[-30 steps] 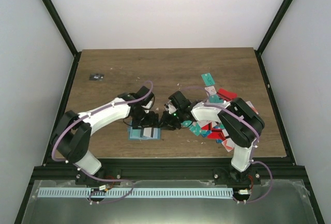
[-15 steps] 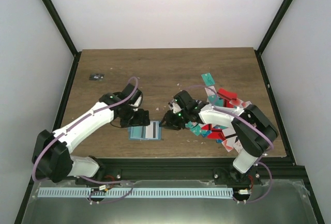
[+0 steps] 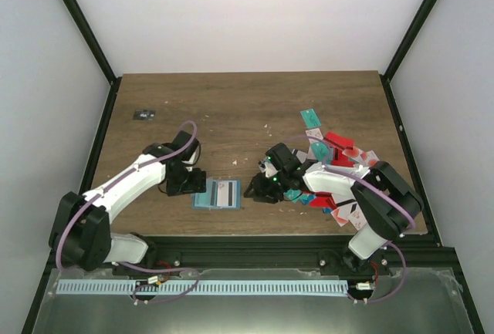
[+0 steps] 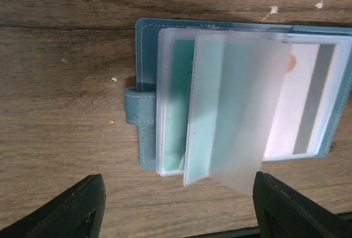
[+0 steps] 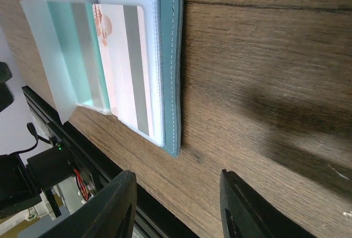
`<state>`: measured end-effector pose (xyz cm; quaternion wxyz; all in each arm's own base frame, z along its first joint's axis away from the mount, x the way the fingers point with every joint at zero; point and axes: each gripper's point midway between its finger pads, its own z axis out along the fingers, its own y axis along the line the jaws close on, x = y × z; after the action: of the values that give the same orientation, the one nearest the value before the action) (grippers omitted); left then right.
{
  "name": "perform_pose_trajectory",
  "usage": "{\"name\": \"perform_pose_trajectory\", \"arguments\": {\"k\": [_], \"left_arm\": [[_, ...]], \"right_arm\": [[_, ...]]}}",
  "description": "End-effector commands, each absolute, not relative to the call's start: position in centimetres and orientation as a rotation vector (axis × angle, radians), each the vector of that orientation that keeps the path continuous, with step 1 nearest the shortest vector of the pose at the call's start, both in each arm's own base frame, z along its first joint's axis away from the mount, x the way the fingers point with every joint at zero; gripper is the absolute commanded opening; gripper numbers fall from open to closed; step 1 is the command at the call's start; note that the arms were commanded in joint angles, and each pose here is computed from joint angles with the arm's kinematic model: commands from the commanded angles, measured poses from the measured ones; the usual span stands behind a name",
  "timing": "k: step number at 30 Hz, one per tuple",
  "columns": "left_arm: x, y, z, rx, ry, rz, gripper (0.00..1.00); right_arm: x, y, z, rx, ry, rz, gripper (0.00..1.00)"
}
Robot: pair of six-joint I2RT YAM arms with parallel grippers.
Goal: Put the credit cards into the card holder
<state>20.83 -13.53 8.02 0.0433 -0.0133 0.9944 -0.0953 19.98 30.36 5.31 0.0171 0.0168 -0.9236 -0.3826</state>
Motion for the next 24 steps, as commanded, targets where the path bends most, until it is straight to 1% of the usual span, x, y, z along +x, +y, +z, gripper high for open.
{"name": "perform_pose_trajectory", "arguments": {"k": [1, 6, 12, 17, 20, 24], "left_arm": [[21.5, -13.6, 6.4, 0.000, 3.054, -0.283, 0.74], [22.2, -15.1, 5.6, 0.073, 3.041, -0.382, 0.73], [22.5, -15.4, 3.8, 0.117, 3.080, -0.361, 0.61], [22.3, -16.6, 3.3, 0.125, 3.084, -0.468, 0.53], [22.2, -17.4, 3.2, 0.118, 3.081, -0.532, 0.49], [21.7, -19.0, 3.3, 0.121, 3.076, -0.628, 0.48]], "right_arm": [[20.4, 30.6, 6.1, 0.059, -2.874, -1.235, 0.44], [20.6, 31.0, 5.8, 0.066, -2.860, -1.243, 0.45], [21.5, 31.9, 5.7, 0.081, -2.846, -1.253, 0.46], [22.3, 31.9, 5.4, 0.077, -2.856, -1.229, 0.48], [22.6, 31.3, 5.1, 0.046, -2.866, -1.211, 0.49], [22.9, 30.7, 4.7, 0.017, -2.868, -1.203, 0.49]]}}
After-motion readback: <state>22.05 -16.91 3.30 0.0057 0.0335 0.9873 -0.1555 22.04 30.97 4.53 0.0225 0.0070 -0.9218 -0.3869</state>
